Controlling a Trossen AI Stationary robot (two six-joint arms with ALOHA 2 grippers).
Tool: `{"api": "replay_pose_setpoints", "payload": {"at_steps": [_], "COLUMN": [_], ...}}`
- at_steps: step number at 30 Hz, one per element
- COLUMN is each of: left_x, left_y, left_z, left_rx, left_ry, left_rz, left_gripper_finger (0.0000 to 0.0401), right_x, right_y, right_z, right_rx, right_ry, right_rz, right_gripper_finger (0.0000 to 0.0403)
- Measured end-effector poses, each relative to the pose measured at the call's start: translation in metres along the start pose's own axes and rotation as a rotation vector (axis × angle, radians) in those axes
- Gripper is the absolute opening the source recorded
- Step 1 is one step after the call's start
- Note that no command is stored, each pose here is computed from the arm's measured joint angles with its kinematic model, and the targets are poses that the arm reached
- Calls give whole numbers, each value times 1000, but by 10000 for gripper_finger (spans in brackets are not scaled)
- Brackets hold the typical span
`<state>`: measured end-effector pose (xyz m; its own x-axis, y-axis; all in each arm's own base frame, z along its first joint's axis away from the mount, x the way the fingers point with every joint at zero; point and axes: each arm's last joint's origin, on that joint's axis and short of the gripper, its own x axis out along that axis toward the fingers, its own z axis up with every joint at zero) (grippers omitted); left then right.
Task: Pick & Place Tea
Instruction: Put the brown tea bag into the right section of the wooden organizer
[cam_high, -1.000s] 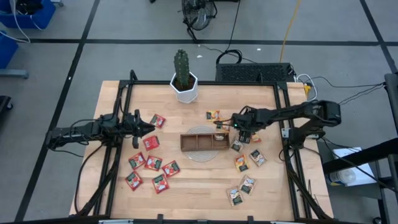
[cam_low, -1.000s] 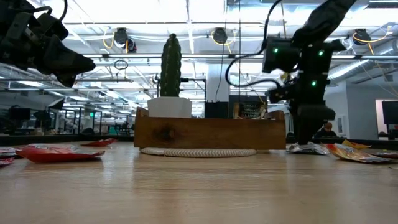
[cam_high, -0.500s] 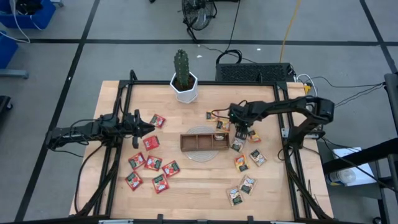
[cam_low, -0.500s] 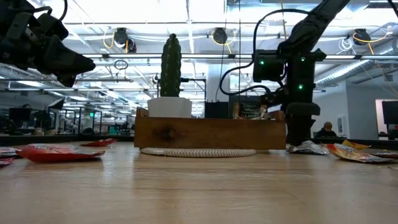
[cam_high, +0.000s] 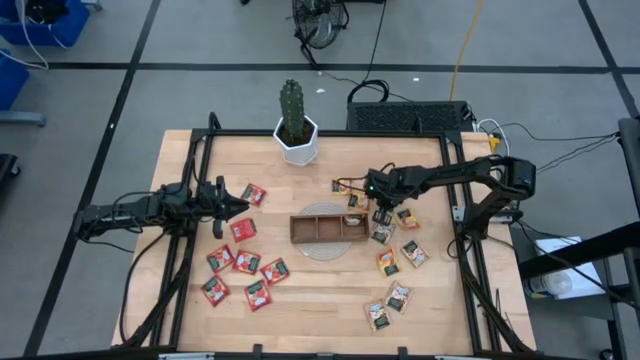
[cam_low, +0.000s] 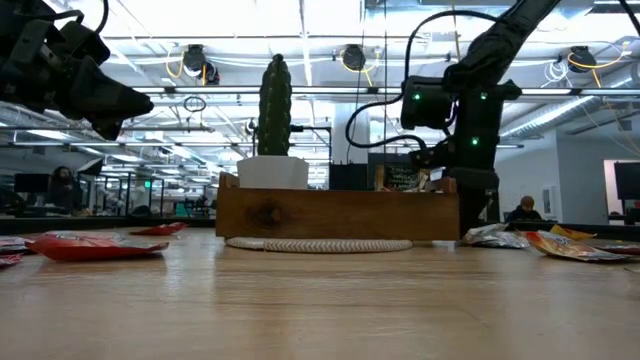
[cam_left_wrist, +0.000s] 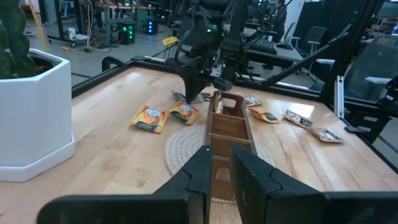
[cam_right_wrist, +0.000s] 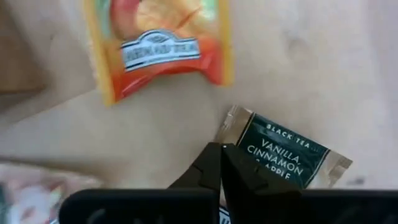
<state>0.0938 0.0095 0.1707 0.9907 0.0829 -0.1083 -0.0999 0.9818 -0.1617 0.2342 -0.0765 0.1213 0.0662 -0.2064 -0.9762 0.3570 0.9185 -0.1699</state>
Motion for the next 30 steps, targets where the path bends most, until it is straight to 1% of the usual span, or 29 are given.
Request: {"api": "replay_pose_setpoints", "payload": {"at_steps": [2,4,5,8,13,14,16,18,19,22,26,30], "left_x": [0,0,0,0,0,0,0,0,0,0,0,0], "left_y": [0,0,0,0,0,0,0,0,0,0,0,0], "left_z": [0,0,0,0,0,0,0,0,0,0,0,0], "left_rx": [0,0,0,0,0,0,0,0,0,0,0,0], "left_ry": [-1,0,-1,0,0,0,0,0,0,0,0,0], "left_rz": [0,0,0,0,0,0,0,0,0,0,0,0], "left_gripper_finger": [58,58,58,58,58,58,58,58,58,58,58,58], "right_x": [-11,-21,-29,-58,-87,-92,-95,-95,-94,-87,-67,-53], "right_y": [2,4,4,5,3,1,-7,-18,-24,-40,-53,-61], "right_z": [1,-5,-2,2,-6,-9,-18,-26,-30,-39,-48,-46], "right_rx": [-14,-39,-31,5,32,28,17,54,88,195,295,322], "right_ry": [-65,-83,-143,-300,-428,-434,-390,-324,-286,-179,-97,-51], "right_rz": [-83,-153,-172,-184,-195,-210,-248,-276,-269,-169,-45,-21], "right_gripper_finger": [1,0,0,0,0,1,10,30,44,98,180,250]}}
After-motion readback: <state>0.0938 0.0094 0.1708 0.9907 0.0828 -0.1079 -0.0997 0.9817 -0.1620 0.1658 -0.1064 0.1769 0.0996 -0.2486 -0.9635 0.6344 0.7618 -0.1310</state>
